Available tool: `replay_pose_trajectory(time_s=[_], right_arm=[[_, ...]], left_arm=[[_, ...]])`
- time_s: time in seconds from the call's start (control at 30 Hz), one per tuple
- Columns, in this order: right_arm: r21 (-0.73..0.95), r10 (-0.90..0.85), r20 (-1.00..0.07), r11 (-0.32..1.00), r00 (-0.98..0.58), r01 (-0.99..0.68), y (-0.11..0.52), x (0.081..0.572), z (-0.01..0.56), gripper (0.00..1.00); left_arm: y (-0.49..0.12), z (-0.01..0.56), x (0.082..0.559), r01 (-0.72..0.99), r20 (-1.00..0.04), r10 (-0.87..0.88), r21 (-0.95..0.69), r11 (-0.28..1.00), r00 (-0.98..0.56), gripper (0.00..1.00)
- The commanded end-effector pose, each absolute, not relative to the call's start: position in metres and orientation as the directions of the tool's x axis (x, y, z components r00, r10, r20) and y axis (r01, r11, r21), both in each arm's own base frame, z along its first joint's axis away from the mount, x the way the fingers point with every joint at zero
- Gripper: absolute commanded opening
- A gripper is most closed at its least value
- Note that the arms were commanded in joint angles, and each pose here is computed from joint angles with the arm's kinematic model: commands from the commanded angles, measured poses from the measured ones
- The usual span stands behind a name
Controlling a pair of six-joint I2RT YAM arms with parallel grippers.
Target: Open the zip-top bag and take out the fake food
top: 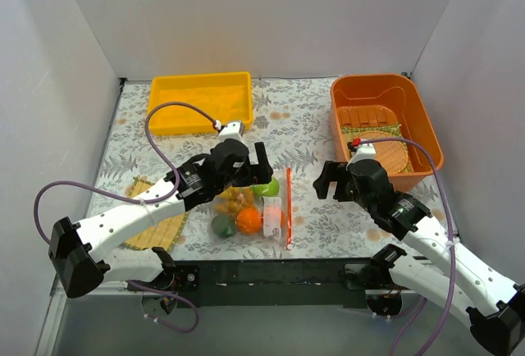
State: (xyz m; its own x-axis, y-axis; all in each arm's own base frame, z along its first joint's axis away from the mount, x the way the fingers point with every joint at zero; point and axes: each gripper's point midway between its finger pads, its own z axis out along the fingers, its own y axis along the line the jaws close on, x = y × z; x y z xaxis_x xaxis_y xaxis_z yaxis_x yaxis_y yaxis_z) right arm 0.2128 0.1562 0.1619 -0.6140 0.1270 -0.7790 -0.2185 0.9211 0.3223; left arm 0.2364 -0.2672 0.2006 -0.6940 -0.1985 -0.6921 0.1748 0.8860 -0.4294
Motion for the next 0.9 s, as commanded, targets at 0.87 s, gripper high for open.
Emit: replay_pose_trajectory(time_s=[0.87], right_arm=[[0.416,0.009,-0.696,0.819,-0.718,-0.394,0.275,0.208,0.113,0.81]], left_arm=[[-0.188,0.181,0.225,-0.187,-0.597,-0.440,-0.438,0.880,-0.671,0.93]])
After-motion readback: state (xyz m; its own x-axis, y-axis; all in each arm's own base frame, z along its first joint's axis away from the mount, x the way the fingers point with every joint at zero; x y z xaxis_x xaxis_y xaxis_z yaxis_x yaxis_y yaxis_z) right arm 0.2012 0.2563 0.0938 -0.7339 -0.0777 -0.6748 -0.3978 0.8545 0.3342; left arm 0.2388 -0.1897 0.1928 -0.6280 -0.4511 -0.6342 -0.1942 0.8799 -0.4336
